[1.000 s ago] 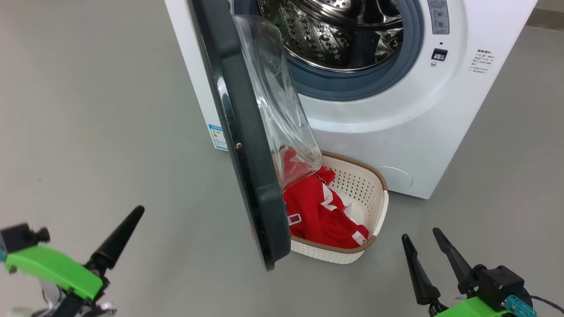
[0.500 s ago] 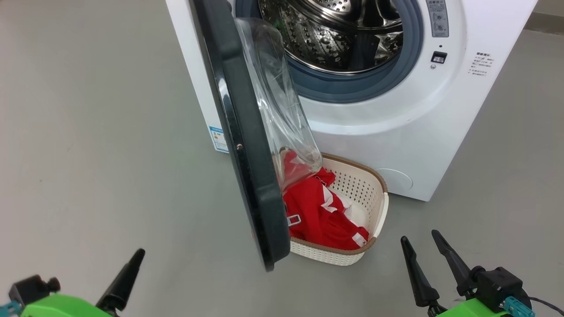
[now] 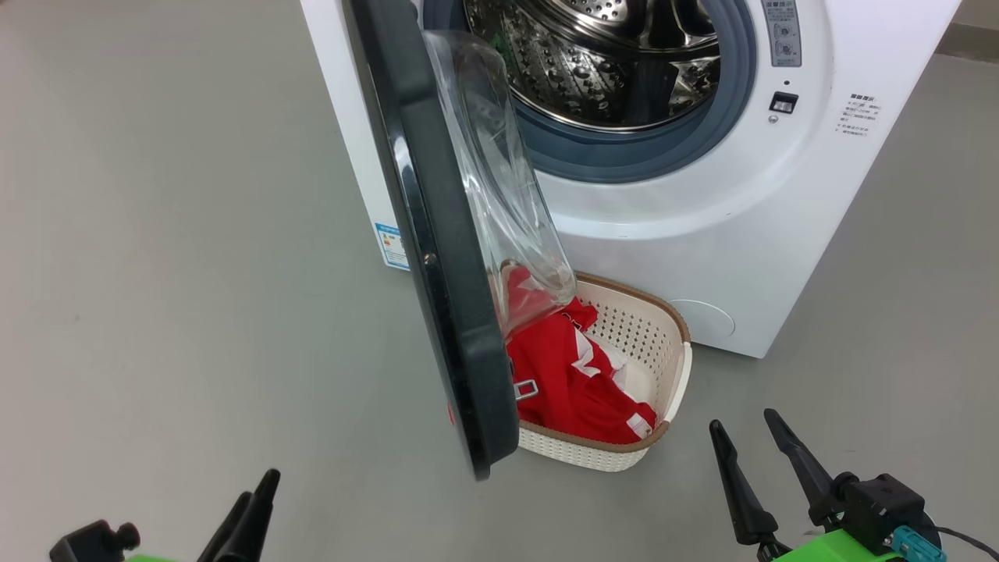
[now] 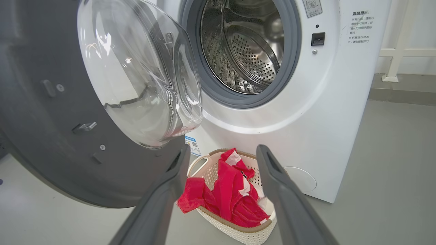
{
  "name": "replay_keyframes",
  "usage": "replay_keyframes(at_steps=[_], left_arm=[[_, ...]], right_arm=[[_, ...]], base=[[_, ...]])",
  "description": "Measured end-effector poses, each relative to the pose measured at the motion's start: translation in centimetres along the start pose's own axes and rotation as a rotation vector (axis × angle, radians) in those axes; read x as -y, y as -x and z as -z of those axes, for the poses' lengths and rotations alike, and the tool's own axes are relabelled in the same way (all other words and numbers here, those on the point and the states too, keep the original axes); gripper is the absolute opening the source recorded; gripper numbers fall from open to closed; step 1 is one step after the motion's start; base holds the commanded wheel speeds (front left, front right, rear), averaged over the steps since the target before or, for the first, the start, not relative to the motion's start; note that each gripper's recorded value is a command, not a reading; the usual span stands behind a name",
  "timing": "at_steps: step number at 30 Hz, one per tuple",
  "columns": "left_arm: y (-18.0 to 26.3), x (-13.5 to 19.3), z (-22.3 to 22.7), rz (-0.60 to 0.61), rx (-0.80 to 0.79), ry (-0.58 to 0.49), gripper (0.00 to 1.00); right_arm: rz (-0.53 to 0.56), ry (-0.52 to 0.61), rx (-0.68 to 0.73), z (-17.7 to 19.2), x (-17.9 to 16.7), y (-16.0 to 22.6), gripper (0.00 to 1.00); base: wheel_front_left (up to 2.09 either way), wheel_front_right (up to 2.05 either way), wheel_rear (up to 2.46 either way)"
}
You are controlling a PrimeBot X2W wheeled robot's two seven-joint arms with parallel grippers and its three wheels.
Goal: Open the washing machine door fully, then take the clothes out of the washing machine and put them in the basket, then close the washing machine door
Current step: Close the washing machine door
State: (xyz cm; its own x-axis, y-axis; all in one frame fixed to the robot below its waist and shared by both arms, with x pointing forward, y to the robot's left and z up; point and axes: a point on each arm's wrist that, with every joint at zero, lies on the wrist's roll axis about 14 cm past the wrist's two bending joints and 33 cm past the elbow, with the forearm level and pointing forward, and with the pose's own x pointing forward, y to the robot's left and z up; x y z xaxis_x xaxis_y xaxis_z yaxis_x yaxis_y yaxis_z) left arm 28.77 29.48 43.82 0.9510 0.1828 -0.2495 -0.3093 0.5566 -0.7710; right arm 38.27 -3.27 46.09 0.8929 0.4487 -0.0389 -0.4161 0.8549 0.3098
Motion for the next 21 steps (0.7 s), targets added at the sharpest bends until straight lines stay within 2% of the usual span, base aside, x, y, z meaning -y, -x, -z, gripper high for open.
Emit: replay_keyframes(at_steps=[11,17,21], left_arm=[[0.7,-1.7,0.4,-0.031,0.013,-0.17,1.0],[0.2,-1.1,-0.6,-0.017,0.067,-0.253,1.0],[0.5,-1.2,-0.7,-0.021,0.087,-0.353,1.0]], right_arm=[[-0.004,0.0,-0.001,0.0,-0.1,-0.1,1.0],[-0.005,0.0,-0.002,0.1,-0.1,-0.1,1.0],[-0.005,-0.002,-0.006,0.2,-0.1,-0.2,1.0]], base=[[0.0,0.0,0.0],[0.0,0.0,0.0],[0.0,0.0,0.0]])
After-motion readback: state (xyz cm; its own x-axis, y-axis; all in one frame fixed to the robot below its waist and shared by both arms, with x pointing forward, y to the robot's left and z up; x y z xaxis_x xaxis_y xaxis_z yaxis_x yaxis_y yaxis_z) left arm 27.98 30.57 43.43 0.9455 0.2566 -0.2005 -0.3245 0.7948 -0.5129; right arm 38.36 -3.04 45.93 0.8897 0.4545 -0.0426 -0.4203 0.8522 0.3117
